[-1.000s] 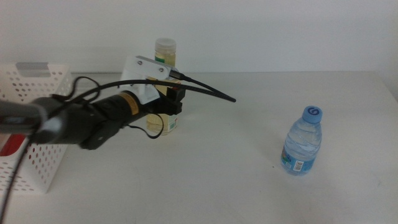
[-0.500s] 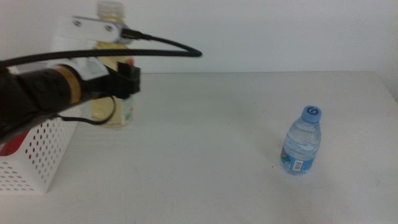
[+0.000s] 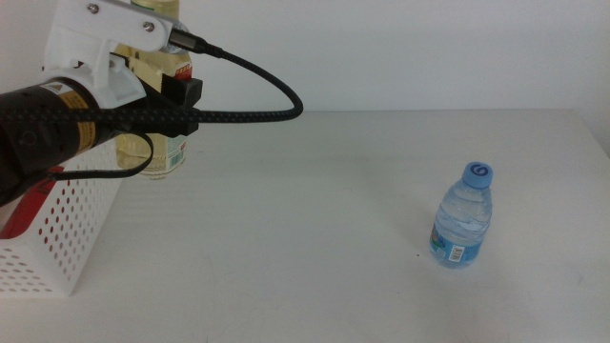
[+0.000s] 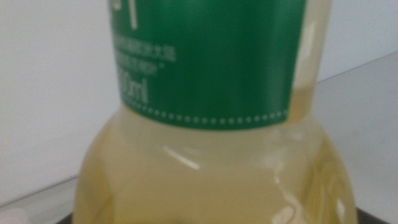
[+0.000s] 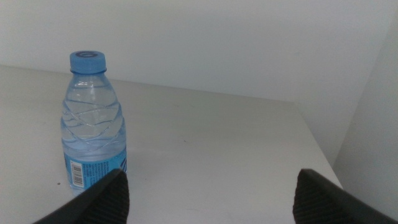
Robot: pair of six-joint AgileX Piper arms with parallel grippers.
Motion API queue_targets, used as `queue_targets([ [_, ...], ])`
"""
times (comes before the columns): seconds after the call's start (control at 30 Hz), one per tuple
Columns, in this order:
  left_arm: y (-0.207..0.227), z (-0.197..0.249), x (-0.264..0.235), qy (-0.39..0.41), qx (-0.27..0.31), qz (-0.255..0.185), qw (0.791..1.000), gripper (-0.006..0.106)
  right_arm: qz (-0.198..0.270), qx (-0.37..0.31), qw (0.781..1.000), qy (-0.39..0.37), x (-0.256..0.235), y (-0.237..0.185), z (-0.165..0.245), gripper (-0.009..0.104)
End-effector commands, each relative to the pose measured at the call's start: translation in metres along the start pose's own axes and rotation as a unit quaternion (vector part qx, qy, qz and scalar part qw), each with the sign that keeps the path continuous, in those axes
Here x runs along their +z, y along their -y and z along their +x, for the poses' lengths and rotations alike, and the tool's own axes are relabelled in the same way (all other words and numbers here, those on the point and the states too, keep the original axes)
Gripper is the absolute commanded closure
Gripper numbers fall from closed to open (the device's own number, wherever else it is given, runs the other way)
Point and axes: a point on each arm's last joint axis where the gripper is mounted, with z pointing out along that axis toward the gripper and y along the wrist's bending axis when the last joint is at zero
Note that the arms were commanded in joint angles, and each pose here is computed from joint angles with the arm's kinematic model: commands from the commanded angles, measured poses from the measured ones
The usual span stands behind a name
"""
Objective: Use arms to grab the bottles and put them into the dustbin to the left of the table.
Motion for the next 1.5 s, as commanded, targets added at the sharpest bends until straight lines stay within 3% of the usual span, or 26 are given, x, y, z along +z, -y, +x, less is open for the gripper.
queue_targets([
  [0.0, 0.002, -0.025, -0.014, 0.055, 0.002, 0.02, 0.998, 0.094, 0.007, -0.012, 0.998, 0.056, -0.003, 0.001, -0.011, 0.011],
  [0.17, 0.002, -0.025, -0.014, 0.055, -0.016, 0.02, 0.998, 0.094, 0.007, -0.012, 0.998, 0.056, -0.003, 0.001, -0.011, 0.011],
  [0.37, 0.001, -0.026, -0.014, 0.061, -0.087, 0.021, 0.994, 0.094, 0.007, -0.012, 0.998, 0.056, -0.003, 0.001, -0.011, 0.011],
  [0.6, -0.005, -0.02, -0.014, 0.034, -0.114, -0.019, 0.993, 0.095, 0.007, -0.012, 0.998, 0.056, -0.003, 0.001, -0.011, 0.011],
  [0.77, -0.006, -0.013, -0.015, -0.03, -0.058, -0.028, 0.997, 0.106, 0.007, -0.012, 0.998, 0.056, -0.003, 0.001, -0.011, 0.011],
  [0.87, -0.012, -0.016, -0.019, -0.093, -0.055, -0.022, 0.994, 0.105, 0.007, -0.012, 0.998, 0.056, -0.003, 0.001, -0.011, 0.011],
  [1.07, -0.048, -0.033, -0.03, -0.138, -0.079, -0.054, 0.986, 0.105, 0.007, -0.012, 0.998, 0.056, -0.003, 0.001, -0.011, 0.011],
  [1.27, -0.094, -0.041, -0.03, -0.226, -0.096, -0.092, 0.965, 0.105, 0.007, -0.012, 0.998, 0.056, -0.003, 0.001, -0.011, 0.011],
  [1.47, -0.131, -0.054, -0.018, -0.285, -0.111, -0.076, 0.949, 0.105, 0.007, -0.012, 0.998, 0.056, -0.003, 0.001, -0.011, 0.011],
])
